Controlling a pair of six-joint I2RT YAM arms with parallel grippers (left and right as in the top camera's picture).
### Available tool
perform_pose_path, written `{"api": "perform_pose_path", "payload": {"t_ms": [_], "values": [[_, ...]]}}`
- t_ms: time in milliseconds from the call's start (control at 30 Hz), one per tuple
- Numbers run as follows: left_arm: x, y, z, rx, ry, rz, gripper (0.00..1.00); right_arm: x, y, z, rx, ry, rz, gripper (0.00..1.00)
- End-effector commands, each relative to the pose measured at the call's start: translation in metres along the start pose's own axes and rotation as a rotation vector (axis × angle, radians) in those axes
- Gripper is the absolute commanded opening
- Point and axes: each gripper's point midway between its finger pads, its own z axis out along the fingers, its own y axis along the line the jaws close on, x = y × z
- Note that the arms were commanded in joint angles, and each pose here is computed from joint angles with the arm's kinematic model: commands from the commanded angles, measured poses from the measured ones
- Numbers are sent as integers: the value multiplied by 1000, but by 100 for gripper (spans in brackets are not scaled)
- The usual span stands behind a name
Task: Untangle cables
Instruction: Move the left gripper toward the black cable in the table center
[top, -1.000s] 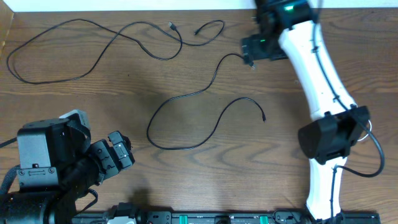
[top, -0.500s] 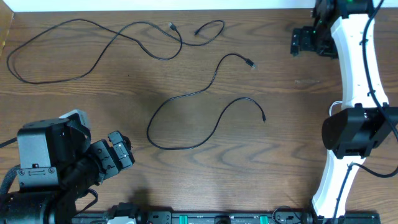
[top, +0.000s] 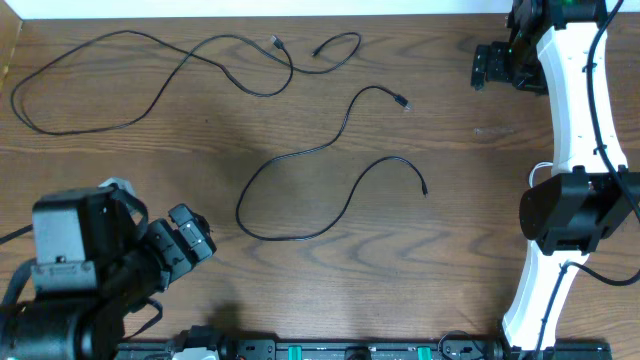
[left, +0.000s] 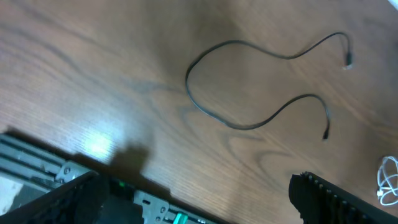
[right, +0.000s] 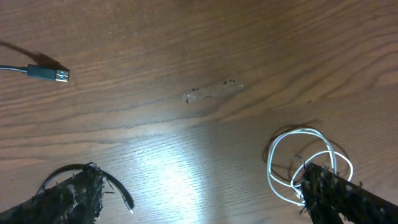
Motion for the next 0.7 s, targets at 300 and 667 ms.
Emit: {"api": "perform_pose_path", "payload": {"t_ms": [300, 667], "values": [[-1, 15, 127, -192, 269, -61, 99, -4, -3, -21, -6, -53, 19, 99], [4, 24, 225, -309, 558, 23, 96, -4, -3, -21, -6, -53, 19, 99]]}}
